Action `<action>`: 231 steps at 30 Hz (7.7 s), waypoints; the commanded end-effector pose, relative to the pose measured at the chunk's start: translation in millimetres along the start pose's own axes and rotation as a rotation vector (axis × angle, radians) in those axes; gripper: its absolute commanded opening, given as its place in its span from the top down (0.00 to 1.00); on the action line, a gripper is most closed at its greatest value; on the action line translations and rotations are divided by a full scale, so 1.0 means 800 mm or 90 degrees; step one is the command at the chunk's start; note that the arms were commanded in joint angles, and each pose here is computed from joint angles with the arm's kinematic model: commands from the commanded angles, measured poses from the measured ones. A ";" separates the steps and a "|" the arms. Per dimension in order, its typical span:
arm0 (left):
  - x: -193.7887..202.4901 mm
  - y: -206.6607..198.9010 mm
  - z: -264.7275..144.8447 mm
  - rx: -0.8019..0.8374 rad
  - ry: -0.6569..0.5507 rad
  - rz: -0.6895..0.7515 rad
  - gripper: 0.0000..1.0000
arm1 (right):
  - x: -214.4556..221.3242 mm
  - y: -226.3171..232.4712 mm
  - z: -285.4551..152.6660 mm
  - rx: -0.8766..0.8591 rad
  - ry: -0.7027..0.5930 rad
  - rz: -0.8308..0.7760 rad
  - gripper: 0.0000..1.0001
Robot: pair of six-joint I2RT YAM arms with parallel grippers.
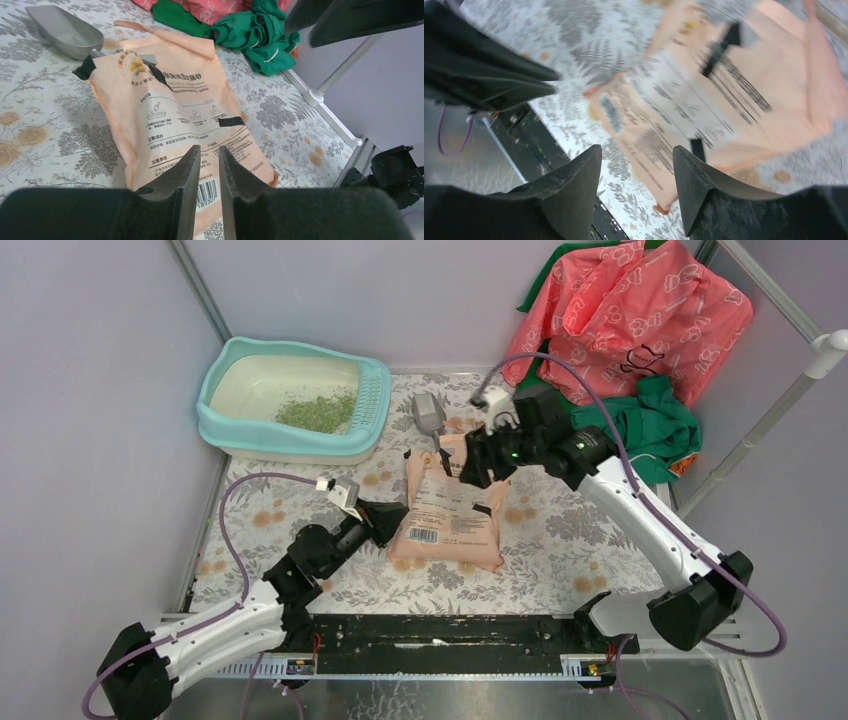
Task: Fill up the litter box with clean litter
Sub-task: Adjust the cat litter bag at the center of the board.
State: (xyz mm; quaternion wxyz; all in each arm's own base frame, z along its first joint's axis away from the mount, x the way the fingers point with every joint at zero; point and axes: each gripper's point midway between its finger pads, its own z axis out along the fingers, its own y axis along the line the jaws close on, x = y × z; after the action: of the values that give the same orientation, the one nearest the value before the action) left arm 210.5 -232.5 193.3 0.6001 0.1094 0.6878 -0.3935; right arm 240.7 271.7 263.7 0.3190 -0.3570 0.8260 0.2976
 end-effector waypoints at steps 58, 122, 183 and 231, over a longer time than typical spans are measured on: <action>0.020 0.165 0.134 0.027 0.045 -0.123 0.27 | 0.091 -0.207 0.037 0.027 -0.228 0.360 0.34; 0.014 0.177 0.126 0.041 0.082 -0.152 0.98 | 0.095 -0.259 0.103 -0.056 -0.246 0.462 0.38; -0.068 0.117 0.007 -0.104 -0.011 -0.136 0.61 | 0.036 -0.047 -0.109 -0.052 -0.394 0.165 1.00; 0.105 0.036 -0.002 -0.251 0.167 -0.306 0.61 | 0.099 0.024 -0.147 -0.077 -0.432 0.182 1.00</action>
State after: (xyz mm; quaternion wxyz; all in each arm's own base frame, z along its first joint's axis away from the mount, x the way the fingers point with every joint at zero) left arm 214.8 -227.5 104.3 0.4207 -0.0874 0.8257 -0.3654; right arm 154.7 163.3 243.6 0.4669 -0.1066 0.7412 0.4704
